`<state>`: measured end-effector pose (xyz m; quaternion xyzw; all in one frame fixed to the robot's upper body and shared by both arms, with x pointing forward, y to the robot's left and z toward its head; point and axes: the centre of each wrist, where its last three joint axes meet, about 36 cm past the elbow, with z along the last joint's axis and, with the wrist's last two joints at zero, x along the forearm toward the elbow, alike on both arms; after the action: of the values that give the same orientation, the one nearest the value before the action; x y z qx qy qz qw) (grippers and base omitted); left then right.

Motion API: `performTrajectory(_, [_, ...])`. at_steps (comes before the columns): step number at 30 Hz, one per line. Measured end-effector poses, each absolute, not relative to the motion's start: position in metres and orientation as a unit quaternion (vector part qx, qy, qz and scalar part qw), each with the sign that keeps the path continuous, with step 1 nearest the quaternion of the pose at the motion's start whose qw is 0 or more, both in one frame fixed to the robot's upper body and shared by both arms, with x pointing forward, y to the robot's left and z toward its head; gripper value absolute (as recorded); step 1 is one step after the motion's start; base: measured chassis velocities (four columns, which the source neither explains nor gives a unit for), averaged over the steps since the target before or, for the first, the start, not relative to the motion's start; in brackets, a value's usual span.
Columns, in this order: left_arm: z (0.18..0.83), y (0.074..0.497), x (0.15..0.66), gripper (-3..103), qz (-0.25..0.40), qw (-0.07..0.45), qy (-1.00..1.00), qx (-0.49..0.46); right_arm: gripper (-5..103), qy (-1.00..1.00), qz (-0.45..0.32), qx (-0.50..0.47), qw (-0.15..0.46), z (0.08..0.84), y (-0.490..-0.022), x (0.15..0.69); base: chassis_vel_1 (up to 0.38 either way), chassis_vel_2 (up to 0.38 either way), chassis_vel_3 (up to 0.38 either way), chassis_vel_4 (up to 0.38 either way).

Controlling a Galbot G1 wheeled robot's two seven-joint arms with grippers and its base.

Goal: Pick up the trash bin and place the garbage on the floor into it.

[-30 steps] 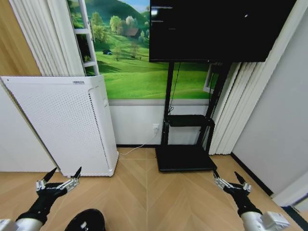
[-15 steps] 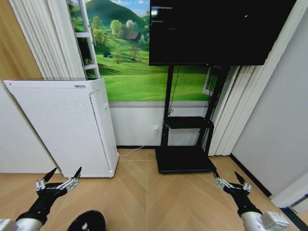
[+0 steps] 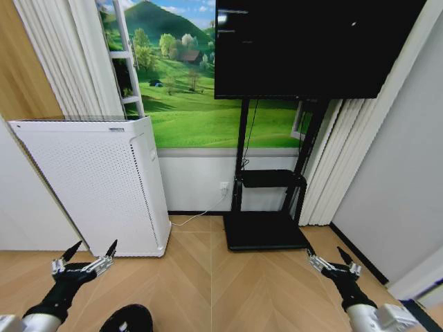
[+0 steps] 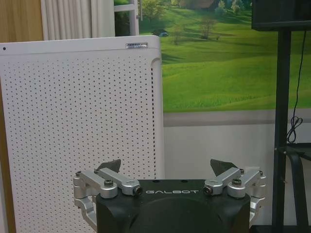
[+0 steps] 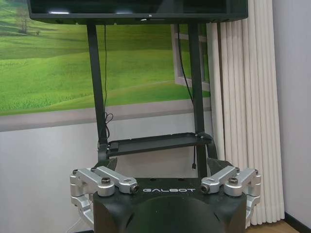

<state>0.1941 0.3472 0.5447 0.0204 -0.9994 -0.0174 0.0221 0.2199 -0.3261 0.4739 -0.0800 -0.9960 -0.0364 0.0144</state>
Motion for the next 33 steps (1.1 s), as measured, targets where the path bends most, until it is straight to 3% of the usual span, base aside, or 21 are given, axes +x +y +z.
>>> performTrajectory(33, [0.5447, 0.3472, 0.1941, 100, -0.017, 0.022, -0.999, 0.020, 100, -0.996, -0.036, -0.080, 0.014, 0.4739, -0.3261, 0.2199, 0.000, 0.000, 0.000, 0.000])
